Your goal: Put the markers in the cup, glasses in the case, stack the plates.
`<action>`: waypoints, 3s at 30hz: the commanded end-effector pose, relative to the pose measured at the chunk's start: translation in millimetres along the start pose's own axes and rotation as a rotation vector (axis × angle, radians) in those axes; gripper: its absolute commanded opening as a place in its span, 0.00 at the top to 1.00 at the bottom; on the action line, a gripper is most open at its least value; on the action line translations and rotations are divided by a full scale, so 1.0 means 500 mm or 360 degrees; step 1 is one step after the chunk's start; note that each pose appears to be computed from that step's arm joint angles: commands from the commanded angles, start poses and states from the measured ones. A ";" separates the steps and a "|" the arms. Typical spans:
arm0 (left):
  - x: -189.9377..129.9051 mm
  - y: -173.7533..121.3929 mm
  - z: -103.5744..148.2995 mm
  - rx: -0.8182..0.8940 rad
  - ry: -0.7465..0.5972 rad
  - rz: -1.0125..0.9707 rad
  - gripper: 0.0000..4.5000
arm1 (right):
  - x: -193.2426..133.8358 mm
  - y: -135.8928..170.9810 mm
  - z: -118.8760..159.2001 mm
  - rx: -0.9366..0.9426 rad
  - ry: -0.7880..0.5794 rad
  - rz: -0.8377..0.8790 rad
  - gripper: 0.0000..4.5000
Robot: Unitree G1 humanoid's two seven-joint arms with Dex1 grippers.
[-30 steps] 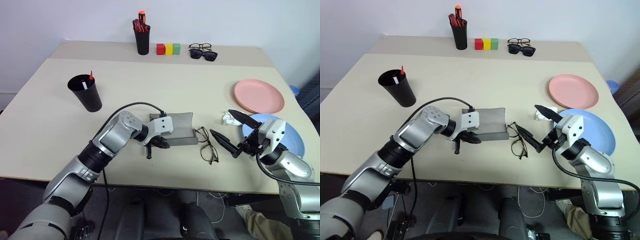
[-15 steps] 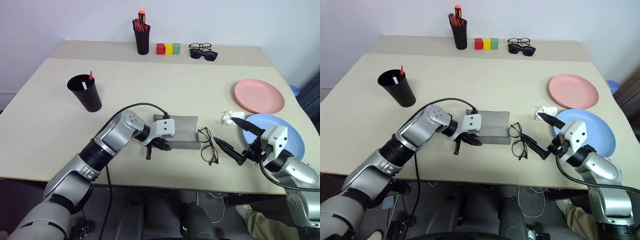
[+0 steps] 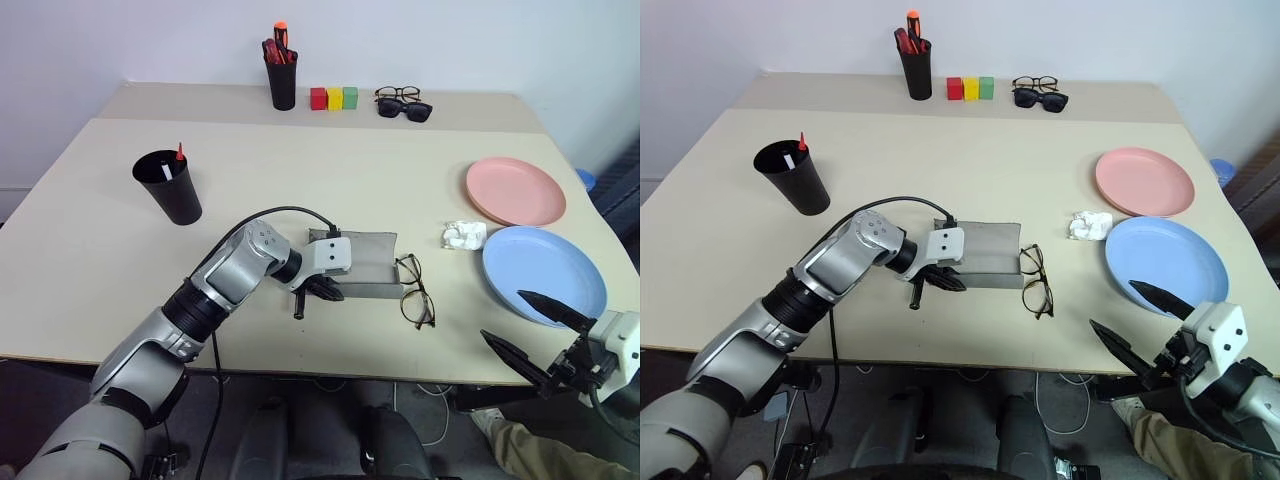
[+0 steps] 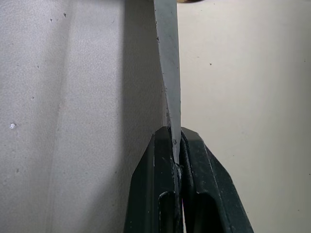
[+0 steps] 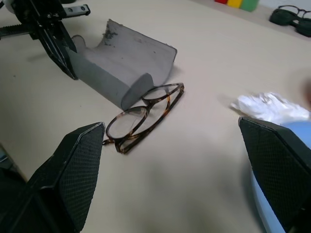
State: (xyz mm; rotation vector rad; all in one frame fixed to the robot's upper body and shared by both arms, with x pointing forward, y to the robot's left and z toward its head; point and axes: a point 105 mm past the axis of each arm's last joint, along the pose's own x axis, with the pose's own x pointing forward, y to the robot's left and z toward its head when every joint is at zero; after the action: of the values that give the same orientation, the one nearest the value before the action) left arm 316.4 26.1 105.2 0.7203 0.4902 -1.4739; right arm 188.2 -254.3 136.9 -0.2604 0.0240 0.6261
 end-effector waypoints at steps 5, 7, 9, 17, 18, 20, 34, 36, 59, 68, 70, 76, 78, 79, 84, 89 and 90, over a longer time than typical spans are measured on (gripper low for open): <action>-0.016 0.001 0.020 0.0068 -0.0047 0.0001 0.58 | 0.006 0.001 0.027 -0.0012 -0.0035 -0.0017 0.00; -0.022 0.004 0.028 0.0086 -0.0074 0.0022 0.37 | 0.017 -0.001 0.032 0.0014 -0.0046 -0.0019 0.00; -0.031 0.005 0.033 0.0080 -0.0093 0.0032 0.37 | 0.030 -0.001 0.035 0.0071 -0.0055 -0.0005 0.00; -0.123 0.032 0.056 0.0134 -0.0309 0.0262 0.37 | 0.100 0.010 -0.007 0.0457 0.0109 0.0202 0.00; -0.140 0.030 0.056 0.0178 -0.0345 0.0279 0.37 | 0.109 0.010 -0.016 0.0520 0.0138 0.0226 0.00; -0.168 0.024 0.046 0.0240 -0.0382 0.0301 0.37 | 0.124 0.012 -0.026 0.0639 0.0177 0.0294 0.00; -0.210 -0.024 -0.018 -0.0071 -0.0356 0.0375 0.37 | 0.218 -0.009 -0.041 0.0956 0.0237 0.0556 0.00; -0.210 -0.033 -0.018 -0.0095 -0.0367 0.0381 0.37 | 0.225 -0.011 -0.043 0.0966 0.0247 0.0584 0.00; -0.213 -0.046 -0.029 -0.0226 -0.0373 0.0457 0.36 | 0.253 -0.007 -0.044 0.0949 0.0255 0.0694 0.39; -0.213 -0.047 -0.031 -0.0244 -0.0371 0.0462 0.36 | 0.259 -0.006 -0.046 0.0926 0.0253 0.0694 0.51; -0.213 -0.048 -0.031 -0.0248 -0.0371 0.0463 0.36 | 0.262 -0.005 -0.045 0.0924 0.0254 0.0699 0.51; -0.212 -0.052 -0.029 -0.0260 -0.0379 0.0466 0.36 | 0.269 -0.003 -0.046 0.0920 0.0262 0.0713 0.51; -0.211 -0.054 -0.029 -0.0267 -0.0382 0.0468 0.36 | 0.272 -0.003 -0.045 0.0920 0.0264 0.0719 0.51; -0.211 -0.055 -0.029 -0.0270 -0.0384 0.0468 0.36 | 0.273 -0.004 -0.045 0.0919 0.0264 0.0722 0.51; -0.212 -0.060 -0.032 -0.0288 -0.0385 0.0478 0.36 | 0.278 -0.007 -0.045 0.0915 0.0268 0.0727 0.51; -0.212 -0.064 -0.034 -0.0302 -0.0383 0.0483 0.36 | 0.279 -0.008 -0.044 0.0908 0.0268 0.0735 0.51; -0.212 -0.064 -0.035 -0.0303 -0.0383 0.0483 0.36 | 0.278 -0.008 -0.044 0.0907 0.0267 0.0734 0.51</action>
State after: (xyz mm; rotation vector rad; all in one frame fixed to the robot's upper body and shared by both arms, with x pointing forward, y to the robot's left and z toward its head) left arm 281.7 115.1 148.3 0.4110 0.3730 -1.1981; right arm 301.9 -185.8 91.6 0.2666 0.4758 0.9968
